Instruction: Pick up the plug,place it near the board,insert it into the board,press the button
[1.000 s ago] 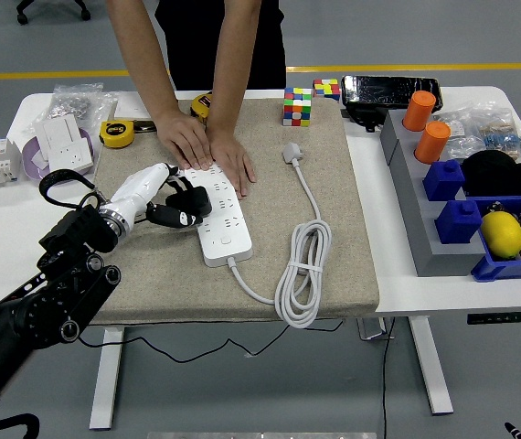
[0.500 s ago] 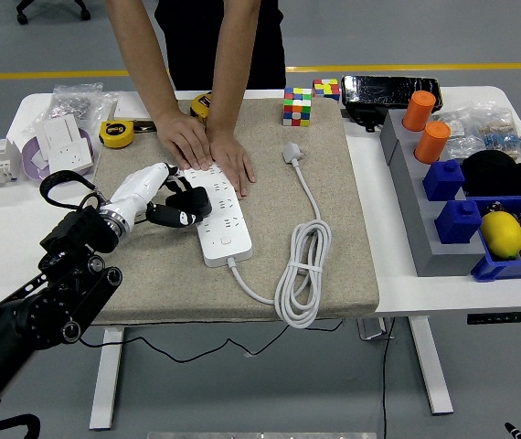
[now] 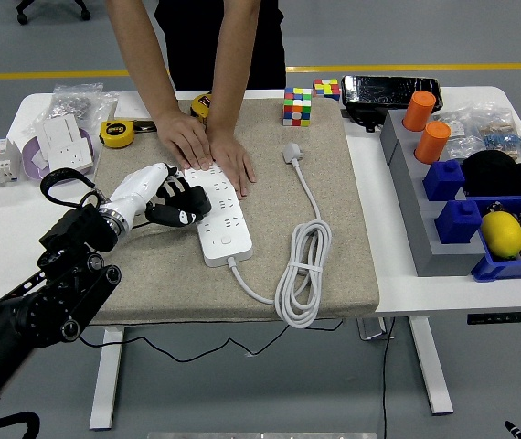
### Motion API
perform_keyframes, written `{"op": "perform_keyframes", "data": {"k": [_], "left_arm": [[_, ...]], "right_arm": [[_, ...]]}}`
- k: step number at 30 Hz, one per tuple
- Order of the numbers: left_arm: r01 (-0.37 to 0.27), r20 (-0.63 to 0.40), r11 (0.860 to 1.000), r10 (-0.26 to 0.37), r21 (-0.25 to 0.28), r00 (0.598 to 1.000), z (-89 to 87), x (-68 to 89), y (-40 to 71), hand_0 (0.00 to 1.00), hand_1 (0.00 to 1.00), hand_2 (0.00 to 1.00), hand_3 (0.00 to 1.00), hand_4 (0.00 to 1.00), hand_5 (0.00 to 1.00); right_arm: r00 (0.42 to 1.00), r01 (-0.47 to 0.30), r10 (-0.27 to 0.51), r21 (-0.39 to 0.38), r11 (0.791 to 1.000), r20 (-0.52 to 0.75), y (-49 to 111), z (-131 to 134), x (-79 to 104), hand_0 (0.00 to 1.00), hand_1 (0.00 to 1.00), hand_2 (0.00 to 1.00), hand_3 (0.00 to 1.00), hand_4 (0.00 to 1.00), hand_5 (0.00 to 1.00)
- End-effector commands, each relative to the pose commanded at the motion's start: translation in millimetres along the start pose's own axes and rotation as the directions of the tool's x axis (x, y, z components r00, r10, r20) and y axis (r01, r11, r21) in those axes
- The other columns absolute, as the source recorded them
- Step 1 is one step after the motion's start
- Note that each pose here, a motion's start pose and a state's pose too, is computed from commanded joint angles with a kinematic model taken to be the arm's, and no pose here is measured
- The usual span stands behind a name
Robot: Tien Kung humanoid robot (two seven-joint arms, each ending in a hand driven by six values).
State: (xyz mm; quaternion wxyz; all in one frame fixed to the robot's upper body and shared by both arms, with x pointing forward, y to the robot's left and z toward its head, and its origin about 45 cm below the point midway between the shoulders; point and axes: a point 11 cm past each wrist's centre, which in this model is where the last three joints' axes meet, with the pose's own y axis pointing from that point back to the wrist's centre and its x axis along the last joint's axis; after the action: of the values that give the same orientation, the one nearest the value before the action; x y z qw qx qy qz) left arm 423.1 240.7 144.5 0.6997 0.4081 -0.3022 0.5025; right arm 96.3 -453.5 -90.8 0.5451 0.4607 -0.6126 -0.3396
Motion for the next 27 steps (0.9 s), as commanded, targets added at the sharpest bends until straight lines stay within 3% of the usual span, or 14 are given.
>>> {"op": "perform_keyframes", "data": {"k": [21,27], "left_arm": [[-0.009,-0.023,1.000,0.009,-0.011,1.000,-2.3,6.5,2.6,0.449,0.387,0.310,0.334,0.555,0.074],[-0.042,-0.043,0.999,0.040,-0.030,0.998,0.5,17.9,6.9,0.449,0.387,0.310,0.331,0.555,0.075]], "right_arm": [[1.000,0.000,0.000,-0.003,1.000,-0.002,0.0,2,0.3,0.892,0.788,0.760,0.793,0.998,0.998],[1.000,0.000,0.000,-0.007,1.000,-0.001,0.0,3,0.1,0.892,0.788,0.760,0.794,0.998,0.998]]}}
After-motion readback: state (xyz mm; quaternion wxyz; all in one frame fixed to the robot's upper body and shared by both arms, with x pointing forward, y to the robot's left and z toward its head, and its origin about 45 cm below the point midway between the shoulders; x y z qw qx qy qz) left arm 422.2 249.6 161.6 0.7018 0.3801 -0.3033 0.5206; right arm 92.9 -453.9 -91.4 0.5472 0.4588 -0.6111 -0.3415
